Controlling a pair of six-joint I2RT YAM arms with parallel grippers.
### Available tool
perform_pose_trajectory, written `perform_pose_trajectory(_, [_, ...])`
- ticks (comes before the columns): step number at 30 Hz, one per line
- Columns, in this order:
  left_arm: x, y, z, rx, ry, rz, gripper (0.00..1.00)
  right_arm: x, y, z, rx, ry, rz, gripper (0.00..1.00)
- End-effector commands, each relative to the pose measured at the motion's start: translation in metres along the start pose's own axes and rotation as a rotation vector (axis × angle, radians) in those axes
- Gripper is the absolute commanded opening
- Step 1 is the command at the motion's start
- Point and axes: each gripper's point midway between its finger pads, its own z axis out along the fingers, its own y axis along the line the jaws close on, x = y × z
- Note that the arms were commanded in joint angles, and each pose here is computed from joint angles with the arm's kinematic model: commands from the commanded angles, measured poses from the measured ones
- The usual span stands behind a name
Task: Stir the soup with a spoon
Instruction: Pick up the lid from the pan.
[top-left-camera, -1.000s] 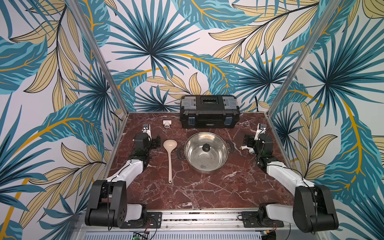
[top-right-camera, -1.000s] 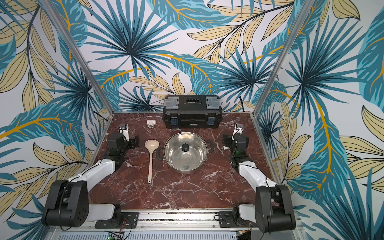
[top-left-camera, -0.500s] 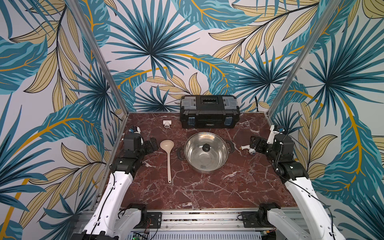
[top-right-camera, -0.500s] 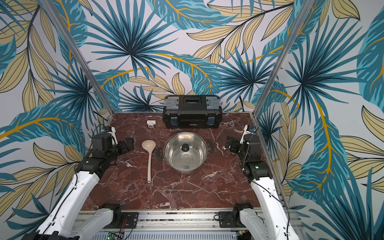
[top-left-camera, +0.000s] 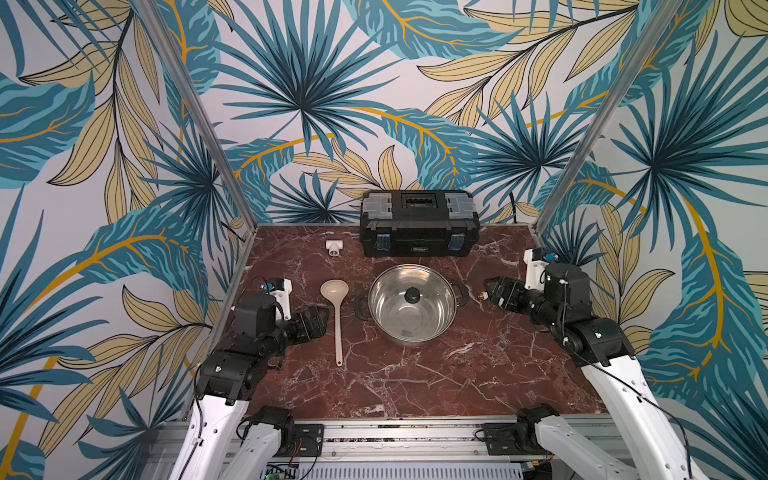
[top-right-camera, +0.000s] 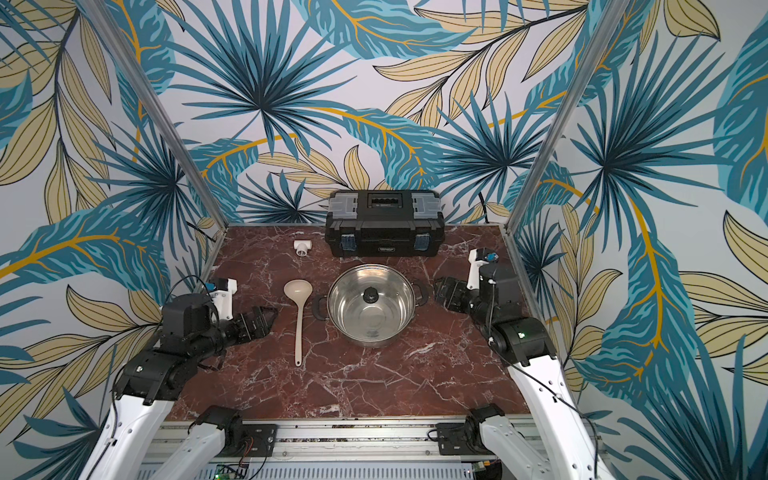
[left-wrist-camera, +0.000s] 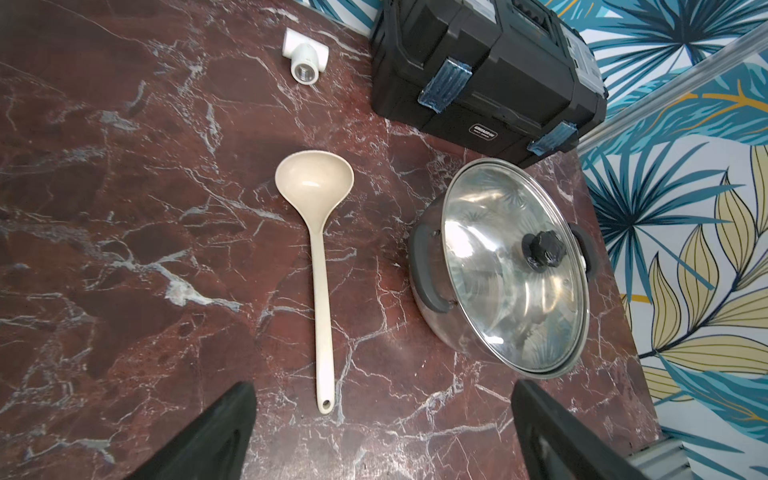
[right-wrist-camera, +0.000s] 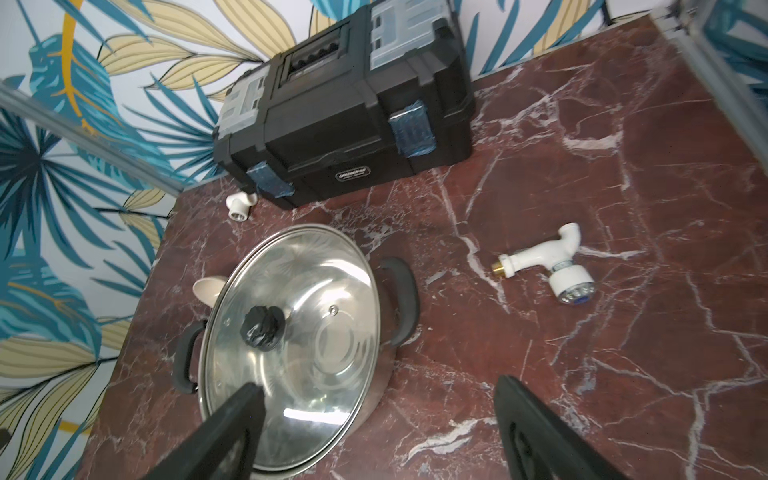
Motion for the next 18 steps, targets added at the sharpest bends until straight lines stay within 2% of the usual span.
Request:
perform_pose_trajectory(1, [0.010, -0.012, -0.004, 0.028, 0.050, 0.005, 1.00, 0.007, 0.019, 0.008, 0.017, 0.053, -0.058, 0.89])
perform_pose_trajectory(6, [0.019, -0.028, 0.006, 0.023, 0.083, 0.071, 1.00, 0.016, 0.057, 0.032, 0.005, 0.114, -0.151, 0.88])
perform_pose_trajectory(10, [0.019, -0.052, 0.022, 0.003, 0.116, 0.172, 1.00, 0.018, 0.075, 0.043, 0.007, 0.126, -0.186, 0.86])
perform_pose_trajectory(14, [0.017, -0.092, 0.044, -0.008, 0.157, 0.313, 0.96, 0.017, 0.078, 0.042, 0.030, 0.125, -0.197, 0.86])
perform_pose_trajectory(18, [0.010, -0.126, 0.073, -0.032, 0.191, 0.405, 0.90, 0.009, 0.063, 0.026, 0.083, 0.074, -0.182, 0.86])
